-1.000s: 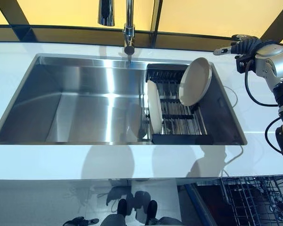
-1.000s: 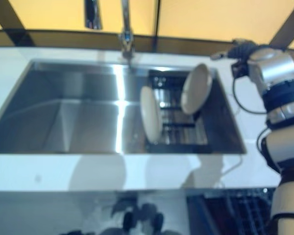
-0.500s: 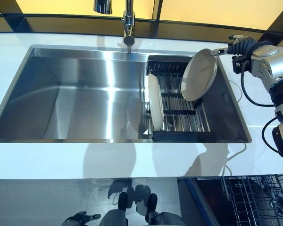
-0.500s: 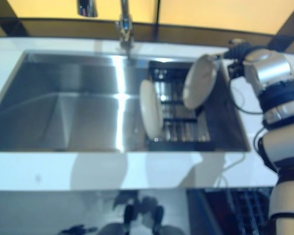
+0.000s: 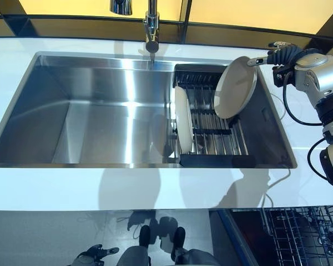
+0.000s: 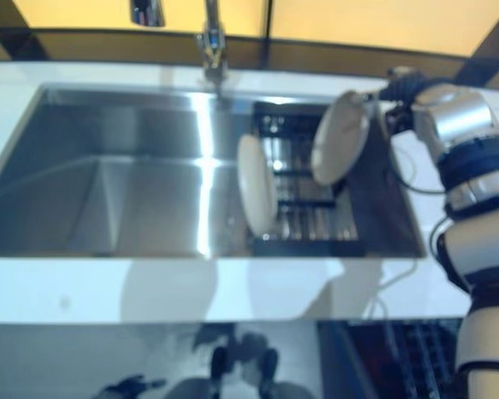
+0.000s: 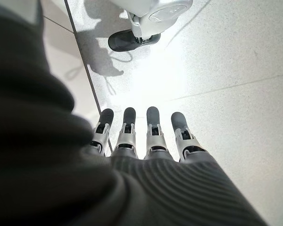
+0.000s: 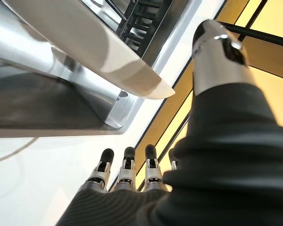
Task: Take plates into dishwasher
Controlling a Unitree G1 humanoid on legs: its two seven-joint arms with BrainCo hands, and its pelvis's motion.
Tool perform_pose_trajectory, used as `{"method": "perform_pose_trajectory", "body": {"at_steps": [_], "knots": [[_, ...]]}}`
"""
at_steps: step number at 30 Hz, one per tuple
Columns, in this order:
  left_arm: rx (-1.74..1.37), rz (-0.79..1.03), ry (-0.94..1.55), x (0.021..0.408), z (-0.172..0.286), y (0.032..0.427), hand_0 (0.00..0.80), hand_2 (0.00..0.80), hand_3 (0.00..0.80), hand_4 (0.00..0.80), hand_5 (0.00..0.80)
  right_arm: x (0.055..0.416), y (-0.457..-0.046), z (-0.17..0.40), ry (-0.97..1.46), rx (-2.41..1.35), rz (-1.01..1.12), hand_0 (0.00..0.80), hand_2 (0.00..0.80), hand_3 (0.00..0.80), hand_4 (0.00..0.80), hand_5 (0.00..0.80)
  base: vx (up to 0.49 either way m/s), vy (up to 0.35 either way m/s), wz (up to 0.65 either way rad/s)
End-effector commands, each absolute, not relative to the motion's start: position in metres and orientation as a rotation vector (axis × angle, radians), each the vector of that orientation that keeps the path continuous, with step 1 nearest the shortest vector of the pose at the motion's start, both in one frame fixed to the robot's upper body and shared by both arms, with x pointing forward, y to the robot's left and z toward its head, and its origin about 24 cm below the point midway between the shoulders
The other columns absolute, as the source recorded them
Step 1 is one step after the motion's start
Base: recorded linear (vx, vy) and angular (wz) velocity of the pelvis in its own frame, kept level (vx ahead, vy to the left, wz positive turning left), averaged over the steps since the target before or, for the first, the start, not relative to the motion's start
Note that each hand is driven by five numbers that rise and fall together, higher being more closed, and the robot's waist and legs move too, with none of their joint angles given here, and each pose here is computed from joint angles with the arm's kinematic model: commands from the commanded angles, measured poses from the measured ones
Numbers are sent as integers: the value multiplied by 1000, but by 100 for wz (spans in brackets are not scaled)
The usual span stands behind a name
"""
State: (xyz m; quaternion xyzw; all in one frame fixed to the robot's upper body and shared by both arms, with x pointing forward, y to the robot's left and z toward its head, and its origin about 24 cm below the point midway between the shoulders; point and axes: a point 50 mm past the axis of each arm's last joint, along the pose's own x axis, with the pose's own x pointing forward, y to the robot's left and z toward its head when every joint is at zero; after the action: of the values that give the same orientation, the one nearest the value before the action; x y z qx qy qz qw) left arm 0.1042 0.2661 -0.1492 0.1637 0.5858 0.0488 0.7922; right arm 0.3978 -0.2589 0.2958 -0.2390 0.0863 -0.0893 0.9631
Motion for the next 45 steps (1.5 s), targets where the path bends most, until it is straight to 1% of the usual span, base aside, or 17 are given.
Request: {"method": "perform_pose_trajectory", "body": {"at_steps": [1, 45], "knots": [[400, 92, 1250, 112, -147, 267, 0, 0, 0, 0, 0, 394, -263, 316, 113, -522, -220, 0, 0, 0, 0, 0, 0, 0, 0], [380, 82, 1206, 125, -146, 259, 0, 0, 0, 0, 0, 397, -260, 302, 176, -542, -207, 0, 0, 0, 0, 0, 0, 0, 0]]}}
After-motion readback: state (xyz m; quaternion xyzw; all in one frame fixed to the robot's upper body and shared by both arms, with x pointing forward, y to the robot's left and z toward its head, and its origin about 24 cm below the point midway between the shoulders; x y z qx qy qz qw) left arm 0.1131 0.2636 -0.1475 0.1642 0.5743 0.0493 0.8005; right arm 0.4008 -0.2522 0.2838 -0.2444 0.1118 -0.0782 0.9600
